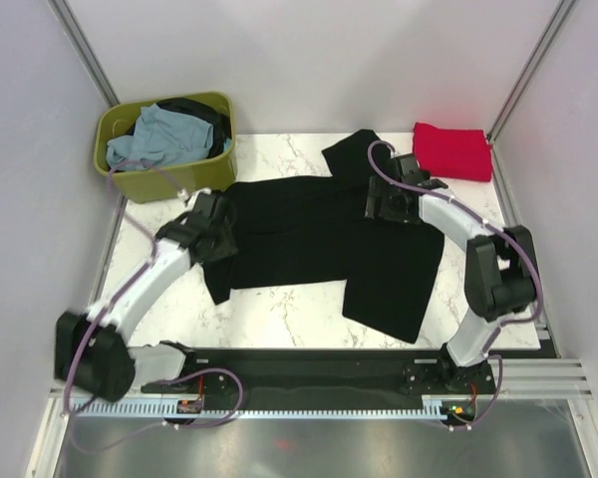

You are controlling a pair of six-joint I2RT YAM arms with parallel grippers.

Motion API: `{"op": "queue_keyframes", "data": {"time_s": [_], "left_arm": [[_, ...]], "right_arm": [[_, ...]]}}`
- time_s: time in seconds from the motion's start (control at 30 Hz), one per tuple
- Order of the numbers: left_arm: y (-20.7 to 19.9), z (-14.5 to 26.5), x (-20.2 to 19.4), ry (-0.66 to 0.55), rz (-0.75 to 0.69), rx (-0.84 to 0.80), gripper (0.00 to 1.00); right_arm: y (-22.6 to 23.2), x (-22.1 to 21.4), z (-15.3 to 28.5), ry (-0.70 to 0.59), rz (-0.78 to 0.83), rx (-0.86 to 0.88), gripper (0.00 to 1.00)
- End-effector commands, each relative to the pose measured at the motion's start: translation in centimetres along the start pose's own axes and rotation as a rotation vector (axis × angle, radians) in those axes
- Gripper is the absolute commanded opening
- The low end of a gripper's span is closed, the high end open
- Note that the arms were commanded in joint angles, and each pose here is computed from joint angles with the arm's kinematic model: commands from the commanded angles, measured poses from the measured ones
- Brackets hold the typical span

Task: Fold and stack the t-shirts

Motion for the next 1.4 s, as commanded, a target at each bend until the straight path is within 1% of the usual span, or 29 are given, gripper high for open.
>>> {"op": "queue_keyframes", "data": {"time_s": [0.0, 0.03, 0.07, 0.13, 0.23, 0.27, 0.37, 0.43, 0.5, 0.57, 0.6, 0.73, 0.83, 0.87, 0.93, 0.97, 1.03, 1.07, 1.1, 1.13, 1.17, 1.2, 1.23, 1.27, 1.3, 1.33, 1.37], "left_arm": [[2.2, 1.8, -4.0, 0.006, 0.141, -0.024, 0.55], [2.3, 1.9, -4.9, 0.012, 0.204, -0.038, 0.55], [3.1, 1.4, -6.8, 0.040, 0.223, -0.027, 0.55], [3.6, 1.8, -7.4, -0.002, 0.283, -0.044, 0.56], [5.3, 1.0, -8.9, 0.007, 0.315, 0.030, 0.60], [5.4, 0.8, -9.4, 0.018, 0.327, 0.032, 0.65], [5.4, -0.2, -10.1, 0.046, 0.375, 0.005, 0.65], [5.6, -0.8, -10.3, 0.051, 0.380, 0.019, 0.65], [5.7, -1.3, -9.9, 0.030, 0.380, 0.033, 0.65], [5.8, -2.0, -10.1, 0.042, 0.367, 0.046, 0.65], [5.6, -2.4, -9.9, 0.031, 0.366, 0.036, 0.65], [5.2, -3.7, -10.7, 0.062, 0.352, 0.013, 0.62], [4.8, -4.0, -10.8, 0.065, 0.350, -0.017, 0.57], [4.8, -4.0, -10.9, 0.061, 0.347, -0.022, 0.51], [4.9, -4.0, -10.9, 0.047, 0.342, -0.029, 0.44], [4.8, -3.9, -10.7, 0.039, 0.342, -0.042, 0.35], [4.6, -3.6, -10.3, 0.025, 0.329, -0.063, 0.26], [4.5, -3.3, -10.0, 0.012, 0.325, -0.076, 0.14], [4.4, -3.1, -9.6, -0.004, 0.319, -0.088, 0.08], [4.3, -2.8, -9.1, -0.021, 0.305, -0.098, 0.03], [4.3, -2.4, -8.7, -0.044, 0.303, -0.107, 0.02], [4.4, -2.2, -8.3, -0.062, 0.299, -0.109, 0.02], [4.4, -2.1, -8.0, -0.077, 0.289, -0.108, 0.02], [4.6, -1.9, -7.6, -0.104, 0.292, -0.101, 0.02], [4.8, -1.8, -7.5, -0.117, 0.281, -0.098, 0.02], [4.9, -1.8, -7.5, -0.124, 0.279, -0.093, 0.02], [5.1, -1.8, -7.4, -0.136, 0.279, -0.085, 0.02]], "right_arm": [[1.1, 0.6, 3.7, -0.076, 0.022, 0.089, 0.98], [1.2, 0.5, 4.1, -0.084, 0.019, 0.105, 0.98], [1.4, 0.1, 4.8, -0.090, 0.025, 0.129, 0.98], [1.8, -0.2, 5.3, -0.092, 0.031, 0.164, 0.98], [1.9, -0.4, 5.5, -0.086, 0.041, 0.175, 0.98], [1.7, -0.5, 5.5, -0.084, 0.042, 0.172, 0.98], [1.7, -0.8, 5.4, -0.082, 0.047, 0.172, 0.98], [1.7, -0.8, 5.4, -0.080, 0.048, 0.171, 0.98], [1.7, -0.8, 5.3, -0.080, 0.049, 0.173, 0.98], [1.6, -0.9, 5.2, -0.078, 0.049, 0.172, 0.98], [1.6, -0.9, 5.2, -0.076, 0.049, 0.171, 0.98], [1.6, -1.1, 5.0, -0.073, 0.054, 0.168, 0.98], [1.4, -1.3, 4.6, -0.069, 0.051, 0.157, 0.98], [1.4, -1.3, 4.6, -0.068, 0.051, 0.156, 0.98], [1.1, -1.4, 4.4, -0.071, 0.046, 0.138, 0.98], [0.9, -1.7, 4.3, -0.069, 0.037, 0.129, 0.98], [0.4, -2.0, 4.2, -0.072, 0.022, 0.100, 0.98], [0.1, -2.8, 4.2, -0.058, -0.008, 0.089, 0.98], [-0.1, -3.3, 4.2, -0.051, -0.025, 0.088, 0.98], [-0.6, -4.9, 4.0, -0.012, -0.041, 0.086, 0.98], [-0.8, -5.3, 4.7, -0.021, -0.059, 0.090, 0.98], [-1.2, -6.2, 5.1, -0.017, -0.102, 0.070, 0.98], [-1.5, -7.2, 5.6, -0.021, -0.113, 0.043, 0.98], [-2.7, -8.6, 6.6, -0.049, -0.124, 0.001, 0.98], [-3.2, -9.7, 7.3, -0.048, -0.173, -0.041, 0.98], [-3.4, -11.9, 7.7, -0.030, -0.160, -0.060, 0.98], [-3.4, -12.2, 9.1, -0.083, -0.191, -0.050, 0.98]]}}
Point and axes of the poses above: each gripper's point midway between its finger pads, its own z axis back along the fingers, its own y axis along the line the jaws close on, x = y × z, the point moved 6 cm from there along z, back along the fingers, and after that the axes turned 3 degrees about -z, right-handed, at the moved point
